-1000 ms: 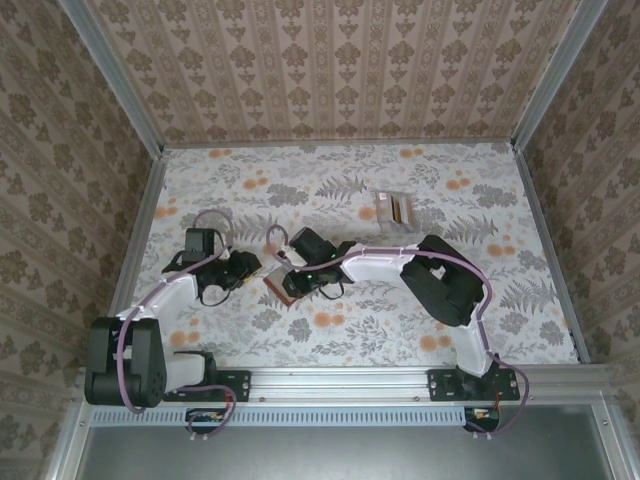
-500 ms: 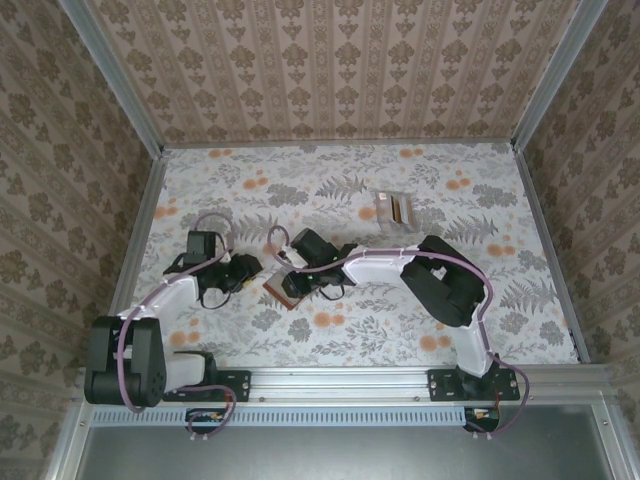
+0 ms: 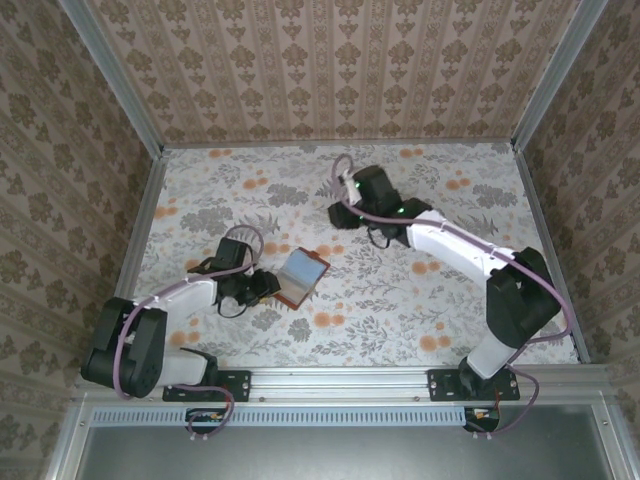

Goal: Put the credit cards into the card holder

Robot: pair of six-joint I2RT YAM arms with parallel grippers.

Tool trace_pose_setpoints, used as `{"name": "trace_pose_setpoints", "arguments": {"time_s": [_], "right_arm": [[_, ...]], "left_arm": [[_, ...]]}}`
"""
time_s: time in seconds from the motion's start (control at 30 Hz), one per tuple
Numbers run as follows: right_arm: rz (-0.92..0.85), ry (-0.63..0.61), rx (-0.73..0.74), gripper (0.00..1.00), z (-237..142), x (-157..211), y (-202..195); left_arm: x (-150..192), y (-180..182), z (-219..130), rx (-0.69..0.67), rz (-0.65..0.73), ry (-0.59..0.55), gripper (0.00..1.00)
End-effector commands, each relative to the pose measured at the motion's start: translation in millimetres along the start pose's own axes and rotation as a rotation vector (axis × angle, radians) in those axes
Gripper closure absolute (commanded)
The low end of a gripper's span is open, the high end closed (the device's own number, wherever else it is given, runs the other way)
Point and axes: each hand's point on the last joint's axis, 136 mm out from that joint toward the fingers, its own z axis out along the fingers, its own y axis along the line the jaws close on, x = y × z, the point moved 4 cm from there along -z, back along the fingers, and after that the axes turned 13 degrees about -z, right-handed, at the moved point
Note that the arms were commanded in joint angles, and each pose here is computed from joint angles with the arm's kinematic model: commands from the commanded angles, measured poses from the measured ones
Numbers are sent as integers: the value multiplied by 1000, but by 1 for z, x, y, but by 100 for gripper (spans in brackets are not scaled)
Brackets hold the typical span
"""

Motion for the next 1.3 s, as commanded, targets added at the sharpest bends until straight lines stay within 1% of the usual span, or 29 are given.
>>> {"name": "trace_pose_setpoints", "arguments": {"time_s": [0.0, 0.17, 0.3, 0.4, 0.53, 0.73, 0.83, 0.93, 1.03, 1.17, 1.27], "right_arm": [[-7, 185, 188, 47, -9, 29, -48], [17, 341, 292, 42, -5, 49, -85], [21, 410, 388, 39, 7, 58, -106], [35, 439, 421, 39, 18, 61, -118], [61, 458, 416, 39, 34, 65, -125], [75, 489, 420, 39, 59, 73, -134], [81, 499, 455, 40, 70, 77, -143], [71, 503, 519, 42, 68, 76, -151], [60, 481, 552, 46, 59, 69, -155], [45, 464, 564, 51, 53, 62, -157], [46, 473, 579, 53, 50, 63, -161]], "left_arm": [[1, 10, 3, -71, -21, -21, 68], [-3, 9, 10, -76, -4, -30, 70], [-11, 4, 12, -98, 31, -36, 71], [-18, 0, 14, -111, 59, -41, 72], [-31, -6, 18, -117, 92, -39, 72], [-46, -29, 24, -74, 187, -23, 73], [-53, -40, 27, -49, 217, -21, 72], [-57, -50, 25, -8, 230, -10, 72], [-57, -61, 16, 30, 256, -20, 70], [-61, -61, 3, 47, 241, -39, 70], [-63, -59, -7, 72, 216, -48, 69]]}}
